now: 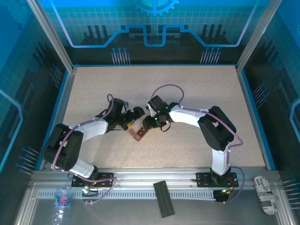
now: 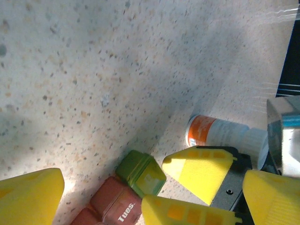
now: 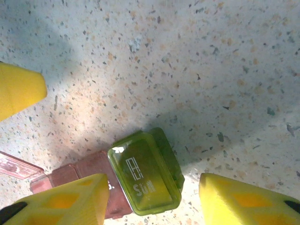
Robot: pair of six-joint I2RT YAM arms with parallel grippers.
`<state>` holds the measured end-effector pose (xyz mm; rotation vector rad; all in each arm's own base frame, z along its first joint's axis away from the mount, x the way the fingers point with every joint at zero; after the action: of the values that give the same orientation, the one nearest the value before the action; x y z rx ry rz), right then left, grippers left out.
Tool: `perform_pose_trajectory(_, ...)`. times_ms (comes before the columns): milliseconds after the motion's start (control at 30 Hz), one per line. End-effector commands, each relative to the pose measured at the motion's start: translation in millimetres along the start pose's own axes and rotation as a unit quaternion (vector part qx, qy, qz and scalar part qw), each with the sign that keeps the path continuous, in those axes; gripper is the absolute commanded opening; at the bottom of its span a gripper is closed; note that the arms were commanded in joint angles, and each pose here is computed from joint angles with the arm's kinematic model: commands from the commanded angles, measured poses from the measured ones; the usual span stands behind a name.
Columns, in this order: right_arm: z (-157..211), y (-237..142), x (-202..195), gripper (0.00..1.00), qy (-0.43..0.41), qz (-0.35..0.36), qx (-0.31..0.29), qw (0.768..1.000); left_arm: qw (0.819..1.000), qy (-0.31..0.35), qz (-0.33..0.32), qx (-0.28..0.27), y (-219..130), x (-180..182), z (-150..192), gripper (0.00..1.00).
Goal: Sort the pills into containers
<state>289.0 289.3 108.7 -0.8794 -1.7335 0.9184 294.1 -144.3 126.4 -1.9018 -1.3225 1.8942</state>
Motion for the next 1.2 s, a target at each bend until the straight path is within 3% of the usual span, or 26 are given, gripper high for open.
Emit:
perform_pose_trajectory(0,-9.8,-13.9,6.9,0.58,-0.002,-0.02,-0.017,1.0,1.0,0.016,0.005,-0.003,-9.8,-3.6,-10.5,0.99)
perform_pose_trajectory(233,-5.6,-50.5,18.8,0.63,-0.019,-0.044,-0.044,0.998,0.999,0.019,-0.012,-0.028,-44.5,2.6,-6.3,0.99)
perform_pose_trajectory(600,-5.8,-113.4,15.3,0.7,-0.023,-0.024,-0.104,0.994,1.0,-0.016,-0.008,-0.016,-84.8,14.1,47.6,0.99)
perform_pose_trajectory(733,-9.0,-128.2,1.4,0.74,-0.015,-0.006,-0.116,0.993,1.0,-0.01,-0.018,-0.006,-83.9,16.8,70.1,0.99)
perform_pose_trajectory(833,-9.0,-139.7,-14.3,1.0,0.001,0.027,-0.137,0.99,1.0,-0.011,-0.022,0.001,-77.1,19.7,85.0,0.99)
perform_pose_trajectory(1033,-4.9,-164.8,-59.5,1.0,0.105,0.068,-0.19,0.974,1.0,-0.007,-0.023,0.016,-58.2,22.4,100.0,0.99)
perform_pose_trajectory(1167,3.1,-170.8,-90.9,1.0,0.159,0.068,-0.182,0.968,0.999,-0.002,-0.022,0.024,-45.4,18.2,99.7,0.99)
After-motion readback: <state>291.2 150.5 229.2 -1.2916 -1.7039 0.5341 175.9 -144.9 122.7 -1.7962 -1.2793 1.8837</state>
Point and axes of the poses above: each hand's point on the last joint's axis, 136 mm out from that joint toward the fingers, its own y axis out along the fingers, its own x axis along the line the jaws close on, z = x × y, the point moved 8 cm from there along -y, back along the fingers, and after that the axes turned 4 degrees about y, right-handed, at the moved point
